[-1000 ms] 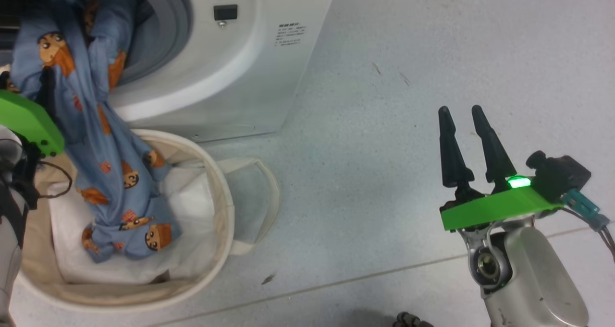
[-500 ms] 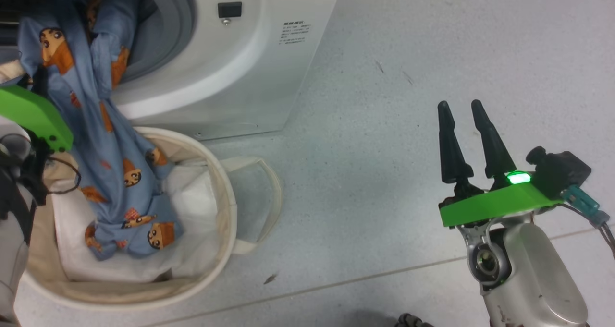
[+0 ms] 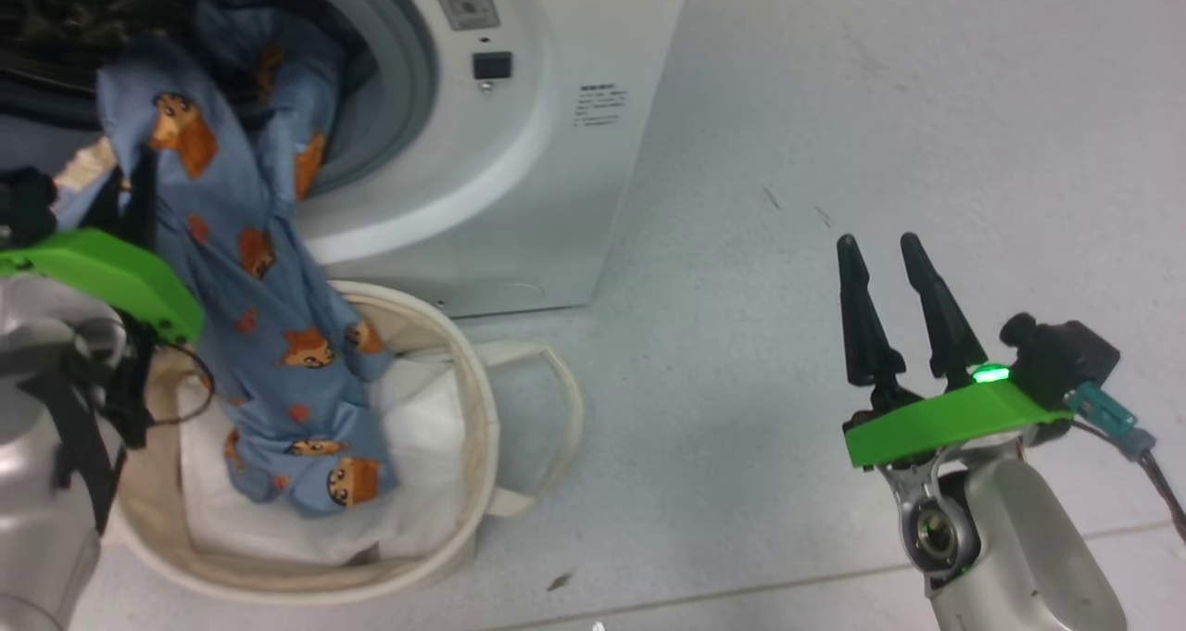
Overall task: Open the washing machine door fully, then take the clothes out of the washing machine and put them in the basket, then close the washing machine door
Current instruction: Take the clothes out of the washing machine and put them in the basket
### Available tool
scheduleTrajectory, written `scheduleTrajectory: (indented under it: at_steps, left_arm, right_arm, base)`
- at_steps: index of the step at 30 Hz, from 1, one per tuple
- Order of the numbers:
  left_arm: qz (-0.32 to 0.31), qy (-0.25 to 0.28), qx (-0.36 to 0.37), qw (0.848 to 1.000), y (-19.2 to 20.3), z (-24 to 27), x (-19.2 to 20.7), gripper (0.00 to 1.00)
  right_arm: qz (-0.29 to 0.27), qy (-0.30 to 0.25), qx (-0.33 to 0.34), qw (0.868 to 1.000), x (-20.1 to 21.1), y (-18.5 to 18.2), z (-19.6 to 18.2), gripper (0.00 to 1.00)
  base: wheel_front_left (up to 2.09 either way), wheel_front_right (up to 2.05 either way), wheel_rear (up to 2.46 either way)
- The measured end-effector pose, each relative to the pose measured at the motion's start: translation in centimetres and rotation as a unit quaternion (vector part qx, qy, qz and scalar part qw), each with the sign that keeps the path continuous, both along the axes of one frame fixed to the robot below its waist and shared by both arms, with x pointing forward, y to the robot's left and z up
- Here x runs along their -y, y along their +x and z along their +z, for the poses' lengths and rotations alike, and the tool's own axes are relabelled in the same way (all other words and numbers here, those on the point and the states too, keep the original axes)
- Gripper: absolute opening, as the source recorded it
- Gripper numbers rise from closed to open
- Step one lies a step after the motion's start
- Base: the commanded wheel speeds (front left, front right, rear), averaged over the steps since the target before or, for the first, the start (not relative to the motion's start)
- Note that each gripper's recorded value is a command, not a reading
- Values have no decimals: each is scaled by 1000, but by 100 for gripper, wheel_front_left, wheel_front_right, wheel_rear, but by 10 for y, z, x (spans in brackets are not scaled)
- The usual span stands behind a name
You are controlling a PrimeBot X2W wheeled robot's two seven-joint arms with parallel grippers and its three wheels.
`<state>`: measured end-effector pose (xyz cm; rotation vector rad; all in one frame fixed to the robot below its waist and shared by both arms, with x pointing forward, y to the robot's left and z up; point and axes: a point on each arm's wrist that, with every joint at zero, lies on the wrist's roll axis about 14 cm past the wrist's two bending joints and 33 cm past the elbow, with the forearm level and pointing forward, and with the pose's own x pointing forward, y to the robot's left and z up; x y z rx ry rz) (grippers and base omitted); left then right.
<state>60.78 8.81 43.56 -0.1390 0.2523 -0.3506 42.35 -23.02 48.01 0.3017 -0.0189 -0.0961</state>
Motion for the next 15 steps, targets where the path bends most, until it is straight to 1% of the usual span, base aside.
scheduleTrajectory:
  at_steps: [6, 9, 13, 15]
  left_arm:
    - [-11, -5, 25, 1000, -28, 16, -7, 0]
    - [-15, -9, 30, 999, -48, 17, -9, 0]
    - [-25, -23, 0, 999, -86, -1, -6, 0]
    - [-33, -17, -29, 999, -107, -18, -3, 0]
  right_arm:
    - [21, 6, 3, 1000, -16, -1, 1, 100]
    - [31, 6, 8, 999, -24, 0, 5, 100]
    - [40, 10, 13, 999, -31, -1, 8, 100]
    - [42, 11, 14, 999, -33, -1, 8, 100]
  base:
    - [0, 0, 0]
    - [0, 0, 0]
    - [0, 0, 0]
    - [0, 0, 0]
